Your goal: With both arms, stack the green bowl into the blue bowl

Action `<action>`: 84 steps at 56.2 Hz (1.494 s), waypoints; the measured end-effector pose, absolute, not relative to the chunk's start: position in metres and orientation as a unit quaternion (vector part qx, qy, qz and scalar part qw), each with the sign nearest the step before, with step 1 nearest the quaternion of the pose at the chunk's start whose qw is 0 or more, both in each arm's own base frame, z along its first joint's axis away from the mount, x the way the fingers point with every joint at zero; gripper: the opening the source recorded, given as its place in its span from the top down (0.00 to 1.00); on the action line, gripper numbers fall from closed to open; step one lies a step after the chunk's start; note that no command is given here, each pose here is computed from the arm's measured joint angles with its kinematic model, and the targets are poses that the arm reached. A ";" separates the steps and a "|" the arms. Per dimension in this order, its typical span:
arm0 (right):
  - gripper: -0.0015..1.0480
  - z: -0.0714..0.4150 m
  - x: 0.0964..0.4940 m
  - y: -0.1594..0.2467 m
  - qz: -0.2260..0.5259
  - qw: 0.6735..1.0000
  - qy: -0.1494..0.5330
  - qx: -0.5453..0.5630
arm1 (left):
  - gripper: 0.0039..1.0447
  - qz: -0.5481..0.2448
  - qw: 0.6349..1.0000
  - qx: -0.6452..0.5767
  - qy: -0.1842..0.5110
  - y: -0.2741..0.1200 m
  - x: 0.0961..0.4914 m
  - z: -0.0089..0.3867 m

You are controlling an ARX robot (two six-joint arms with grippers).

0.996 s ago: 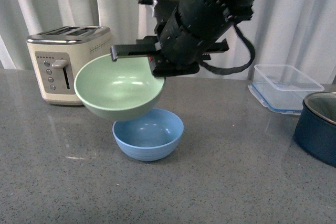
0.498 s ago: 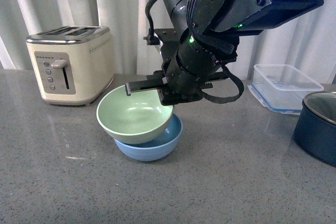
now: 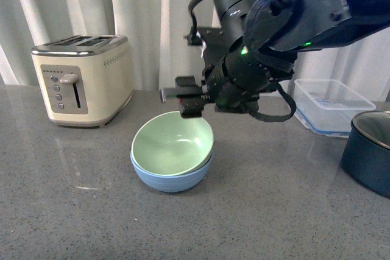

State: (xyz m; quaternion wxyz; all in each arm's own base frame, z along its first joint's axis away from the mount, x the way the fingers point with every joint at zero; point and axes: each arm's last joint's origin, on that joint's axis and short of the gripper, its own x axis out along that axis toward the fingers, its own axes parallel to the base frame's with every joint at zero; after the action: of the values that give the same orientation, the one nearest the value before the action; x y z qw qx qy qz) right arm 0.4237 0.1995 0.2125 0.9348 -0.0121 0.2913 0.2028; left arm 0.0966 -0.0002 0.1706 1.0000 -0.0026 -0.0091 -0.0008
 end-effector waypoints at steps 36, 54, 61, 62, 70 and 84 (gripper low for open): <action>0.99 0.207 0.266 0.059 0.001 1.000 0.000 0.001 | 0.06 -0.001 1.000 -0.003 -0.009 0.000 0.097 0.171; 0.99 0.186 0.213 0.027 -0.002 1.000 0.006 -0.001 | 0.06 0.000 1.000 -0.003 -0.009 0.000 0.097 0.171; 0.99 0.182 0.198 0.022 0.001 1.000 0.005 0.000 | 0.06 0.000 1.000 -0.003 -0.009 0.000 0.097 0.171; 0.99 0.182 0.196 0.021 0.002 1.000 0.005 0.000 | 0.06 0.000 1.000 -0.003 -0.009 0.000 0.097 0.171; 0.99 0.177 0.181 0.015 0.001 1.000 0.006 0.000 | 0.06 0.000 1.000 -0.003 -0.009 0.000 0.097 0.171; 0.99 0.169 0.161 0.002 0.003 1.000 0.000 0.000 | 0.06 0.000 1.000 -0.003 -0.009 0.000 0.097 0.171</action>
State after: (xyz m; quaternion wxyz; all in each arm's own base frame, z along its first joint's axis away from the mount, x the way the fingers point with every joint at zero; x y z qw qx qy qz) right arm 0.1614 0.0019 0.1691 1.0000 0.0003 0.0003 0.0032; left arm 0.0965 -0.0001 0.1707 1.0000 -0.0026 -0.0094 0.0002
